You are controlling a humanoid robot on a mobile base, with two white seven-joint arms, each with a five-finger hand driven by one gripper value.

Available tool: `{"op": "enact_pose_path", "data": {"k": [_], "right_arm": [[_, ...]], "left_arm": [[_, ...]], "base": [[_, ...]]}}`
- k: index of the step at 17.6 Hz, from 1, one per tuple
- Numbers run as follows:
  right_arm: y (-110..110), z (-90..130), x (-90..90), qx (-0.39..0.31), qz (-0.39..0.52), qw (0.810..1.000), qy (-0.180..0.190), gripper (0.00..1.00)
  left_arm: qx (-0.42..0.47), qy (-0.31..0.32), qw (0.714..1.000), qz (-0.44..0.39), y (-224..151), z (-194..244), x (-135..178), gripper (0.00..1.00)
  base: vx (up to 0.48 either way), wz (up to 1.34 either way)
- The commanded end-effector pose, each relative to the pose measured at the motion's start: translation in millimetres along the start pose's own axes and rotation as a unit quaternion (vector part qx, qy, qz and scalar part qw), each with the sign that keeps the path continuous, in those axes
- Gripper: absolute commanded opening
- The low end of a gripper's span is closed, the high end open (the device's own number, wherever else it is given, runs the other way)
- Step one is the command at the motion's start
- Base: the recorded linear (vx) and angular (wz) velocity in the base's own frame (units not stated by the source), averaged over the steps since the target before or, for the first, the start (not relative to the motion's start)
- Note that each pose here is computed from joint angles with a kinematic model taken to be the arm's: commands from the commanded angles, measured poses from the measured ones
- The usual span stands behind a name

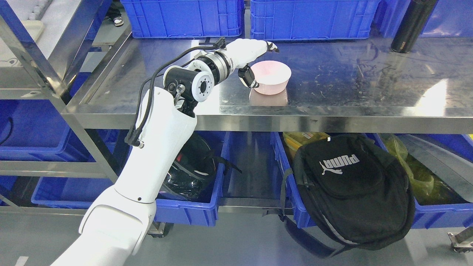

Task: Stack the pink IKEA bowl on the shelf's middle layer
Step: 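Grasp the rim of the pink bowl with the left hand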

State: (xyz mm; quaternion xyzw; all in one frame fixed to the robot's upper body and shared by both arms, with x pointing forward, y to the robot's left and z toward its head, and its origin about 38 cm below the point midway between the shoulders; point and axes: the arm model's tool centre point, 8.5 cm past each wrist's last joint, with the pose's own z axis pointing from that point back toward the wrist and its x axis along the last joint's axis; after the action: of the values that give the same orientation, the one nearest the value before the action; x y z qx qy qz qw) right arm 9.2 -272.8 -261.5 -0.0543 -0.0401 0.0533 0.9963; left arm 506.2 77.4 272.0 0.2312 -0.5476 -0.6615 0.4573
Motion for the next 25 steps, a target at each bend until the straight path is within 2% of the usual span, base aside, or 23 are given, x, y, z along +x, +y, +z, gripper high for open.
{"op": "enact_pose_path", "data": {"k": [1, 9, 12, 16, 19, 25], "right_arm": [[-10, 0, -10.0, -0.008, 0.001, 1.000, 0.004, 1.00], [-10, 0, -10.0, -0.008, 0.001, 1.000, 0.004, 1.00], [-10, 0, -10.0, -0.008, 0.001, 1.000, 0.004, 1.00], [-10, 0, -10.0, -0.008, 0.001, 1.000, 0.004, 1.00], [-10, 0, -10.0, -0.008, 0.001, 1.000, 0.004, 1.00], [-10, 0, -10.0, -0.008, 0.001, 1.000, 0.004, 1.00]], "left_arm": [[-0.071, 0.022, 0.997, -0.020, -34, -29, -4, 0.67], [-0.111, 0.055, 0.992, -0.009, -50, -43, -30, 0.67], [-0.126, 0.054, 0.990, -0.013, -62, -48, -38, 0.67], [-0.129, 0.046, 0.990, -0.024, -60, -52, -41, 0.66], [-0.136, 0.043, 0.989, -0.025, -66, -54, -45, 0.59], [-0.138, 0.023, 0.989, -0.044, -62, -55, -42, 0.26]], "base": [[0.000, 0.00], [0.000, 0.00], [0.000, 0.00], [0.000, 0.00], [0.000, 0.00], [0.000, 0.00]]}}
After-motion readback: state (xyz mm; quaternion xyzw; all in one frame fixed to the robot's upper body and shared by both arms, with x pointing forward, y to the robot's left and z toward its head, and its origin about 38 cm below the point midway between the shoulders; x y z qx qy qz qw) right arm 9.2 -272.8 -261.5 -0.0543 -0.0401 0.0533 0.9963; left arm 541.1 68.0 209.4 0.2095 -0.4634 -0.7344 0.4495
